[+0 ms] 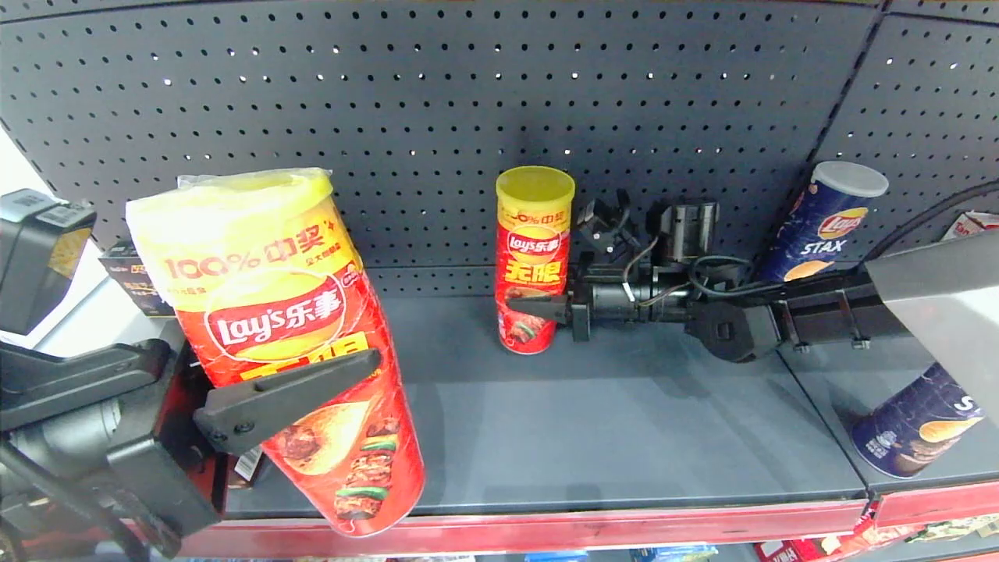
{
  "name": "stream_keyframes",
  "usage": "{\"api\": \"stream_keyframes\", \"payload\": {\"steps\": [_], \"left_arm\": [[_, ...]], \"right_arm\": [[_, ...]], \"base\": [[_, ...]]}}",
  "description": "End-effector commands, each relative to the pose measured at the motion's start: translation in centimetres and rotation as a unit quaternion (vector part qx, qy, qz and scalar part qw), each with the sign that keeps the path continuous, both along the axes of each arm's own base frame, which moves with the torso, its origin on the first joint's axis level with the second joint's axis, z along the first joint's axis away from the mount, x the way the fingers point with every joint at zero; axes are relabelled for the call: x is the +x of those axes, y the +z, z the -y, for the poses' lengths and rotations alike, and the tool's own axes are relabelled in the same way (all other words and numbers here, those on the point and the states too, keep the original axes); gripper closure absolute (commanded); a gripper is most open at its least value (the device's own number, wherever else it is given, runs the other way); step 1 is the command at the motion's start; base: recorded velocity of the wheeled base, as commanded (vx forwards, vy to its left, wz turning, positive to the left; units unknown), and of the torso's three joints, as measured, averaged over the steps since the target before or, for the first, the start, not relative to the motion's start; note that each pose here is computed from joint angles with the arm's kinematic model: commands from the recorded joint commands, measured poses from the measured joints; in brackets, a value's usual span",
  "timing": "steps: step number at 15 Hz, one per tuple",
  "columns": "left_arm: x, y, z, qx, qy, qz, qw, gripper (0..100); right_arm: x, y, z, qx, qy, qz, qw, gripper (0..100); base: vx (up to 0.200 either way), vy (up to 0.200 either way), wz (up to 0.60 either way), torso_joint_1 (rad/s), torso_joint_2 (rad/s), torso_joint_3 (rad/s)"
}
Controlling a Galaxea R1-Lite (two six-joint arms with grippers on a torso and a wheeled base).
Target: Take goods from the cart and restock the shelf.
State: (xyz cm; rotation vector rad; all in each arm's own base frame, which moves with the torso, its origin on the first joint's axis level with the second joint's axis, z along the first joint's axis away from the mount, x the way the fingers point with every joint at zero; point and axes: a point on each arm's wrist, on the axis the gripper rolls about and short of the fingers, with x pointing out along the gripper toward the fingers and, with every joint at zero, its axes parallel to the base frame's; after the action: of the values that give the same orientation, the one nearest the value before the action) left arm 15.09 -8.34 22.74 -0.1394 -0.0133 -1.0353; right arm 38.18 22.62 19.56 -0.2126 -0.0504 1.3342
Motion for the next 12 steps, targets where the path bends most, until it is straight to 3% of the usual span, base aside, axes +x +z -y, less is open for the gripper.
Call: {"api": "stream_keyframes", "payload": {"steps": [1, 6, 12], "left_arm": [[0.0, 0.1, -0.1, -0.001, 0.002, 0.001, 1.0000, 100], [0.0, 0.1, -0.1, -0.001, 0.004, 0.002, 1.0000, 100], [-0.1, 0.2, -0.1, -0.006, 0.004, -0.003, 1.0000, 100]], "right_arm": [[-2.8, 2.3, 0.4, 0.008, 0.012, 0.017, 1.000, 100], [-10.1, 1.9, 0.8, 0.010, 0.035, 0.024, 0.999, 100], [-13.4, -1.6, 1.1, -0.001, 0.031, 0.013, 0.999, 100]], "base": [[0.000, 0.000, 0.00, 0.000, 0.00, 0.000], [0.000, 0.000, 0.00, 0.000, 0.00, 0.000], [0.000, 0.000, 0.00, 0.000, 0.00, 0.000]]}}
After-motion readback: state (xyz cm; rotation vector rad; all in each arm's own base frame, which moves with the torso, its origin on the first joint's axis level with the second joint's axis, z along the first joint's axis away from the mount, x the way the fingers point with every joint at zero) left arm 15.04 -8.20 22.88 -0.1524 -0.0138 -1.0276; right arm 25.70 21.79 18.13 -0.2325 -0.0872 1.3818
